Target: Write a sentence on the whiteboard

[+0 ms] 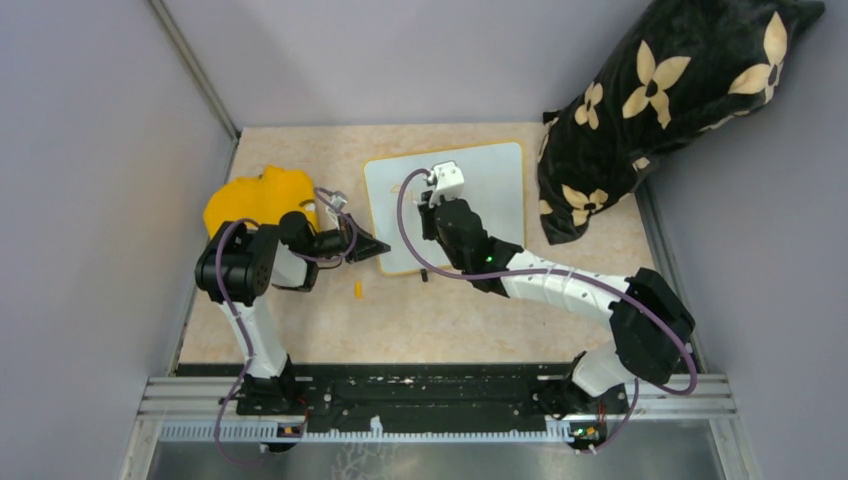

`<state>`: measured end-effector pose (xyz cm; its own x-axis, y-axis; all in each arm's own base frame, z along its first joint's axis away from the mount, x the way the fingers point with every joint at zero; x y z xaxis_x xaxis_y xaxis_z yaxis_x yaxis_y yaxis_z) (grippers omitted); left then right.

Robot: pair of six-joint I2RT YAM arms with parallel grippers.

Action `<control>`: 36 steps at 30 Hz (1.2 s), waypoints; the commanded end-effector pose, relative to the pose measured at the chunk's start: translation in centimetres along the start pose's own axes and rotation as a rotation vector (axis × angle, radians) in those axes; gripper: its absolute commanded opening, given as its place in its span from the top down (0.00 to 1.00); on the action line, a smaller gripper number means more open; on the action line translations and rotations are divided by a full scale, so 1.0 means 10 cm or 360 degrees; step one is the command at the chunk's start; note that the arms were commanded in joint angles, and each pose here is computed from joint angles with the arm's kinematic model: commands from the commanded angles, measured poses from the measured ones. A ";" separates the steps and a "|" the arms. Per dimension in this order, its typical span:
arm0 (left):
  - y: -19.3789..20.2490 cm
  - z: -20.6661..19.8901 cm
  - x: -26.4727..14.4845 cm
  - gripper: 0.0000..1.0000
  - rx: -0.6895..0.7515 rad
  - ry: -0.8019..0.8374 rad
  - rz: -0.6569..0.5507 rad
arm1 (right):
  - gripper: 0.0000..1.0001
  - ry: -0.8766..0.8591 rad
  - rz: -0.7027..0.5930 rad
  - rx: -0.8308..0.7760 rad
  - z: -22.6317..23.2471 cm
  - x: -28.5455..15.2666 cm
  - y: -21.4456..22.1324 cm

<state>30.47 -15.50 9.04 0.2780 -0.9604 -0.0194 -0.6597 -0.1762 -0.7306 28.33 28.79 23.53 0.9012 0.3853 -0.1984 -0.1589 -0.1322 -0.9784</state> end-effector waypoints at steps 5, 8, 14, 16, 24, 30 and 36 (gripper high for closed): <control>0.08 0.07 -0.01 1.00 0.0002 -0.0046 0.0001 | 1.00 0.0069 -0.0111 0.0037 -0.10 0.09 -0.33; 0.08 0.07 -0.01 1.00 0.0002 -0.0047 0.0000 | 1.00 0.0074 -0.0124 0.0045 -0.12 0.10 -0.36; 0.08 0.07 -0.01 1.00 0.0002 -0.0047 0.0000 | 1.00 0.0095 -0.0120 0.0046 -0.17 0.13 -0.37; 0.08 0.07 -0.01 1.00 0.0001 -0.0047 0.0000 | 1.00 0.0104 -0.0116 0.0048 -0.19 0.13 -0.37; 0.08 0.08 -0.01 1.00 0.0000 -0.0048 0.0000 | 1.00 0.0129 -0.0094 0.0049 -0.26 0.06 -0.30; 0.08 0.08 -0.01 1.00 -0.0003 -0.0051 0.0000 | 1.00 0.0123 -0.0076 0.0053 -0.27 0.02 -0.23; 0.07 0.08 -0.01 1.00 -0.0003 -0.0051 0.0000 | 1.00 0.0118 -0.0061 0.0057 -0.28 -0.01 -0.17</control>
<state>30.49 -15.50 9.04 0.2791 -0.9601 -0.0195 -0.6595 -0.1769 -0.7306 29.37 27.70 24.75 0.9157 0.3607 -0.1772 -0.1476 -0.1082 -0.9831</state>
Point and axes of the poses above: each gripper's point midway between its finger pads, its own x axis out along the fingers, its own z axis along the line the jaws close on, y = z × x, the point moved 6 cm from there along -x, back along the fingers, and after that the axes turned 9 degrees about -x, right-handed, at the moved point
